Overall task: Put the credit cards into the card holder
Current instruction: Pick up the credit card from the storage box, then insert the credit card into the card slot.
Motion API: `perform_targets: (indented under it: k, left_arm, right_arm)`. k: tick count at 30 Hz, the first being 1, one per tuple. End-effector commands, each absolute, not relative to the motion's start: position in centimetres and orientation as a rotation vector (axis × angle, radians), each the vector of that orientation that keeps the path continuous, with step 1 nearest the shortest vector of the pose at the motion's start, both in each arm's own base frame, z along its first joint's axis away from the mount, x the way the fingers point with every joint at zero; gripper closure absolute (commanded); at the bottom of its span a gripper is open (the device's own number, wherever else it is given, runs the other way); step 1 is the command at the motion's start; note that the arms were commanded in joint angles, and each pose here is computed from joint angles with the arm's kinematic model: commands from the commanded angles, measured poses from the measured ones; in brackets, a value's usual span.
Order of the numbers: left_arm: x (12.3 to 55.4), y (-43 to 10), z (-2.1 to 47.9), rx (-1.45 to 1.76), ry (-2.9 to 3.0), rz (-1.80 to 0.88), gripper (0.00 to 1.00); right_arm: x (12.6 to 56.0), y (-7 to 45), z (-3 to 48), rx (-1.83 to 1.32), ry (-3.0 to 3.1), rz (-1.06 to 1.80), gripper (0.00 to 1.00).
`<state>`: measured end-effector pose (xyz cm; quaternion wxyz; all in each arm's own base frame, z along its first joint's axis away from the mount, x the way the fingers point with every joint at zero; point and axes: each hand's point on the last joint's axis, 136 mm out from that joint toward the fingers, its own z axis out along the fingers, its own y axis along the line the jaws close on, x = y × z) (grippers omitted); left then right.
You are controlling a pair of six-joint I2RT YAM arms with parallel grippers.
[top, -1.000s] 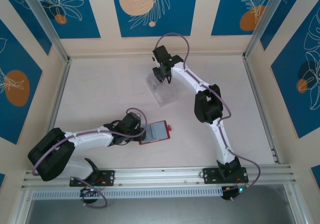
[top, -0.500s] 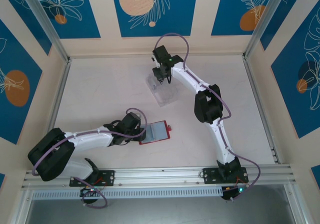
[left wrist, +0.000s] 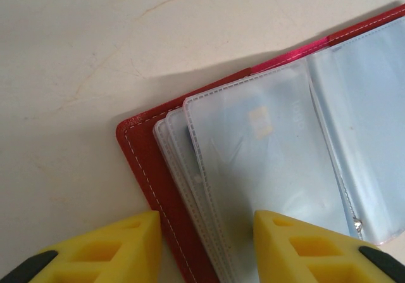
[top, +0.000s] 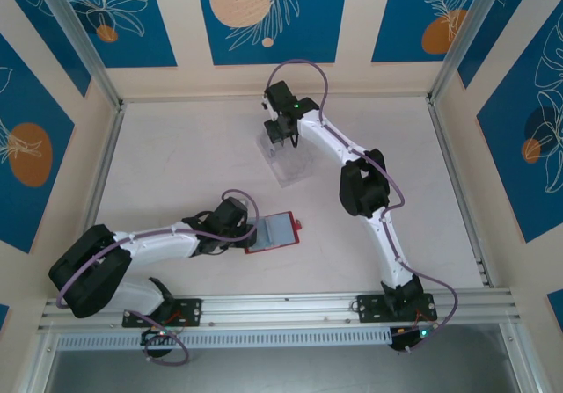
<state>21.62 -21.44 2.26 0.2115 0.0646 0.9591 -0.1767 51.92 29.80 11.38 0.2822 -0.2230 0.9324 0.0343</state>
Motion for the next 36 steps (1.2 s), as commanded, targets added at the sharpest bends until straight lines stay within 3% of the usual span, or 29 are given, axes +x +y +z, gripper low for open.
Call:
perform_targets:
  k: [1, 12, 21, 26, 36]
  left_arm:
    - [19.8, -19.3, 0.3, 0.168, 2.761, -0.397, 0.59]
    - [19.7, -19.3, 0.5, 0.168, 2.759, -0.396, 0.59]
    - [19.7, -19.3, 0.5, 0.189, 2.76, -0.39, 0.59]
    - [19.7, -19.3, 0.5, 0.194, 2.76, -0.391, 0.6]
    - [19.5, -19.1, 0.1, 0.197, 2.776, -0.379, 0.62]
  right_arm:
    - [51.9, 30.4, 12.5, -0.625, 2.479, 0.122, 1.0]
    - [50.9, 30.2, 21.0, -0.581, 2.346, 0.195, 1.0]
    - [45.9, 29.3, 26.8, -0.527, 2.271, 0.273, 1.0]
    - [40.8, 28.7, 25.5, -0.464, 2.316, 0.44, 1.0]
    - [30.6, 29.9, 16.7, -0.345, 2.404, 0.876, 1.0]
